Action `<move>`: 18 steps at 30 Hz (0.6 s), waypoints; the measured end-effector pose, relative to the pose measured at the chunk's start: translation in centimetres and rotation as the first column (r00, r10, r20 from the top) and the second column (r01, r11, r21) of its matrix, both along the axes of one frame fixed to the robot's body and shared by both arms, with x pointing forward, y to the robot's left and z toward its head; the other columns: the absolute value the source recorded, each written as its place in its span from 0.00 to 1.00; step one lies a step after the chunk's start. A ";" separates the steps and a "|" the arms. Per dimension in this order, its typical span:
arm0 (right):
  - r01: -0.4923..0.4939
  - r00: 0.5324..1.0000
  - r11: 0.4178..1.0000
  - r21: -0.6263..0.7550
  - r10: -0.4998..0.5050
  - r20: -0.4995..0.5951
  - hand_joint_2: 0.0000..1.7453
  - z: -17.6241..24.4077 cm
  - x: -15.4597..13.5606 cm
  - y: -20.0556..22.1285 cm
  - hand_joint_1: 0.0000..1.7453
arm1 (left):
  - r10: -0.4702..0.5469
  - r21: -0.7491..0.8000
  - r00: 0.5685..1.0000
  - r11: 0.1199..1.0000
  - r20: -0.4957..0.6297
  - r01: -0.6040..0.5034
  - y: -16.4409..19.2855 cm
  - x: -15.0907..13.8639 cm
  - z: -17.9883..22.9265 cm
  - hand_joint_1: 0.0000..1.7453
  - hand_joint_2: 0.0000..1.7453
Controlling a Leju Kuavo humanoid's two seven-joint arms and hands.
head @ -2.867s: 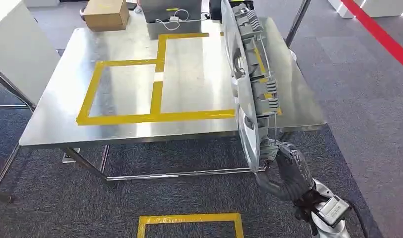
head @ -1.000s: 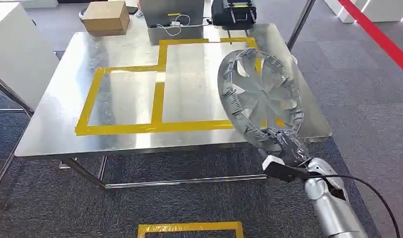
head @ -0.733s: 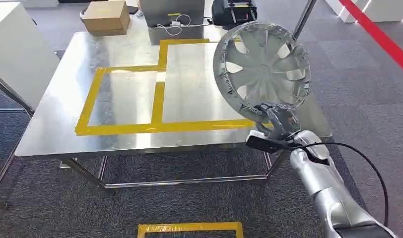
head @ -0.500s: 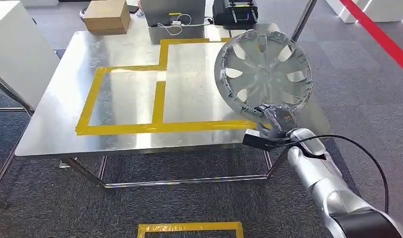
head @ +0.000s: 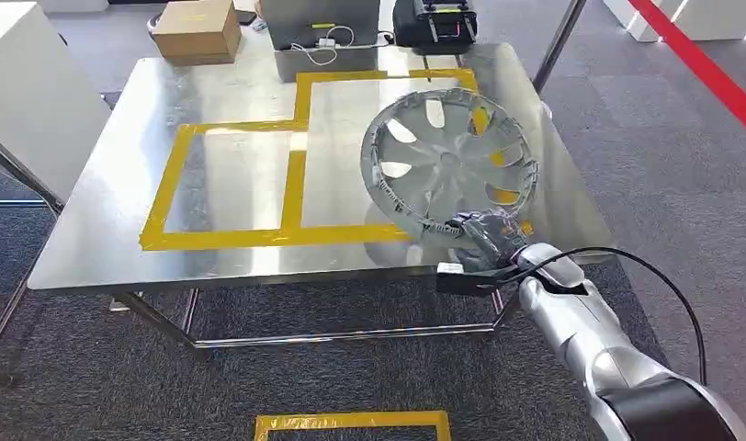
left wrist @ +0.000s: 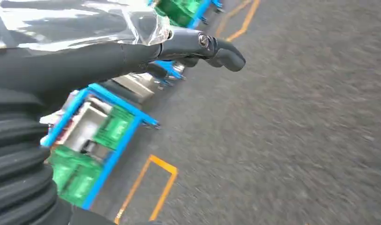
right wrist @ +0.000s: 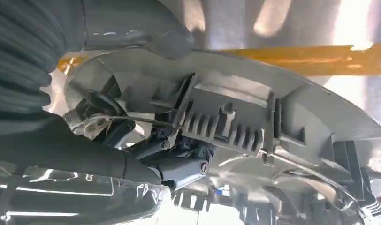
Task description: Take the parts from the cabinet and place them on the table.
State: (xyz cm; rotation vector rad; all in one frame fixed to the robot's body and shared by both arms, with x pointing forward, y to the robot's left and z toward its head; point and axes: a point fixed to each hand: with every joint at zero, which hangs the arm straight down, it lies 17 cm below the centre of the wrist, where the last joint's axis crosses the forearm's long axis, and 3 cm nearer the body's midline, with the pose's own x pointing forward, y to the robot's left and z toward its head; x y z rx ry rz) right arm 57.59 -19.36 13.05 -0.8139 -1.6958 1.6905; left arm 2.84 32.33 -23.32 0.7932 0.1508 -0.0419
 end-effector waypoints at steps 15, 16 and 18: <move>-0.055 0.998 0.998 -0.023 0.055 0.006 0.00 4.1 1.7 4.3 0.00 | 0.011 -0.038 0.999 0.999 0.035 -0.010 -1.5 0.1 -0.4 0.00 0.00; -0.057 0.998 0.998 -0.026 0.057 0.004 0.00 4.2 1.8 4.4 0.00 | 0.004 -0.040 0.999 0.999 0.037 -0.002 -1.5 0.2 -0.4 0.00 0.00; -0.057 0.998 0.998 -0.034 0.058 0.004 0.00 4.4 1.9 4.5 0.00 | 0.003 -0.040 0.999 0.999 0.038 -0.001 -1.5 0.2 -0.4 0.00 0.00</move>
